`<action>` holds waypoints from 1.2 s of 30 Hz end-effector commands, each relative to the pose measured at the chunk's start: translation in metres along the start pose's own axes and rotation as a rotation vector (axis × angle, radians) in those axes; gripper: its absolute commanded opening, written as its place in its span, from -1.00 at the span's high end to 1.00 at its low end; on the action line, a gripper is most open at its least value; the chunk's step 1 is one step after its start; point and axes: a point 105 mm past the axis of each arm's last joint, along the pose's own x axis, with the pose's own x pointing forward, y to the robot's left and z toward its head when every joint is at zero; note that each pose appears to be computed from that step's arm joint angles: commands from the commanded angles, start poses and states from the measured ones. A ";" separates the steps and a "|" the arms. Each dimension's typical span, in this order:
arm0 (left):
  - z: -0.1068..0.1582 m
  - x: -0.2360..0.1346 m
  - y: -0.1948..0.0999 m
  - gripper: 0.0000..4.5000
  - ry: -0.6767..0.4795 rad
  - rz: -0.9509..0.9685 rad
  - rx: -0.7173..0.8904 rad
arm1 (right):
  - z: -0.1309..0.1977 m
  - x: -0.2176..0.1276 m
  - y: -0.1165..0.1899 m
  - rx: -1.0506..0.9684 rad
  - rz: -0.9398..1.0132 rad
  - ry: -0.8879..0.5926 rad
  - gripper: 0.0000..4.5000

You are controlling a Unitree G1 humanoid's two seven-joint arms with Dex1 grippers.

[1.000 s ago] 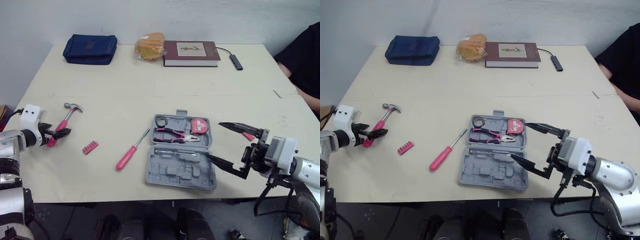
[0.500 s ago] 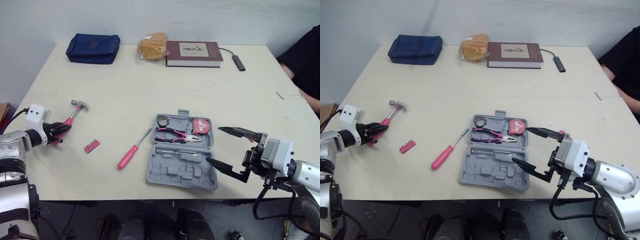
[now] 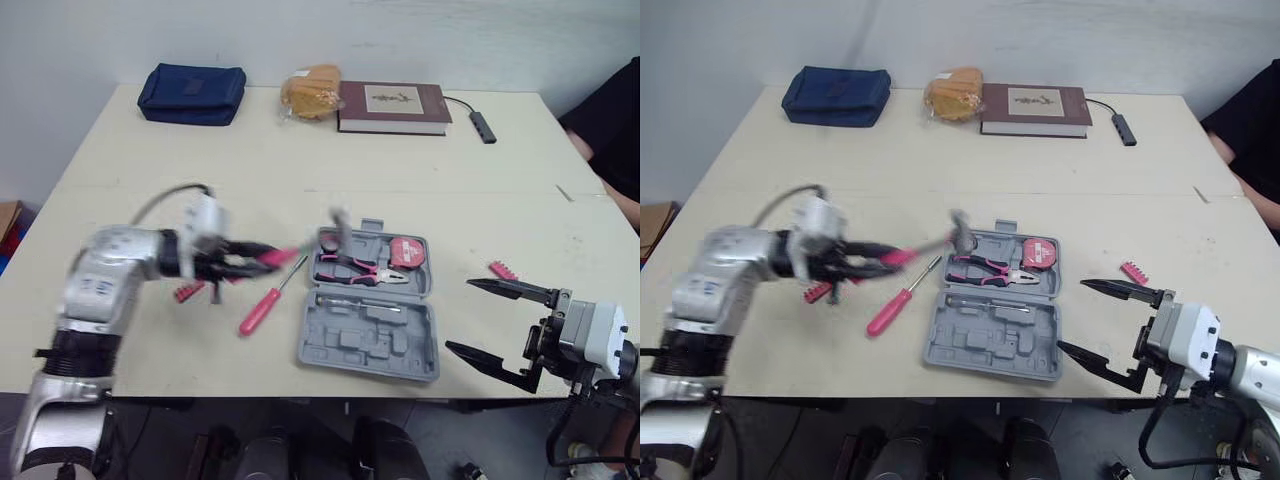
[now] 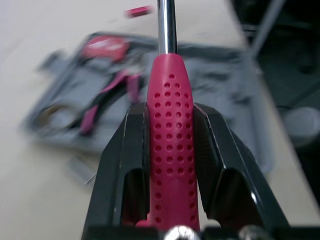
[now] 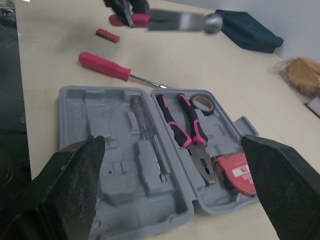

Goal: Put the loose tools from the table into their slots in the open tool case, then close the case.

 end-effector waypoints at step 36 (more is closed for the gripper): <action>-0.011 0.096 0.008 0.76 0.423 -0.076 0.108 | -0.007 -0.020 0.019 0.034 -0.097 0.068 -1.00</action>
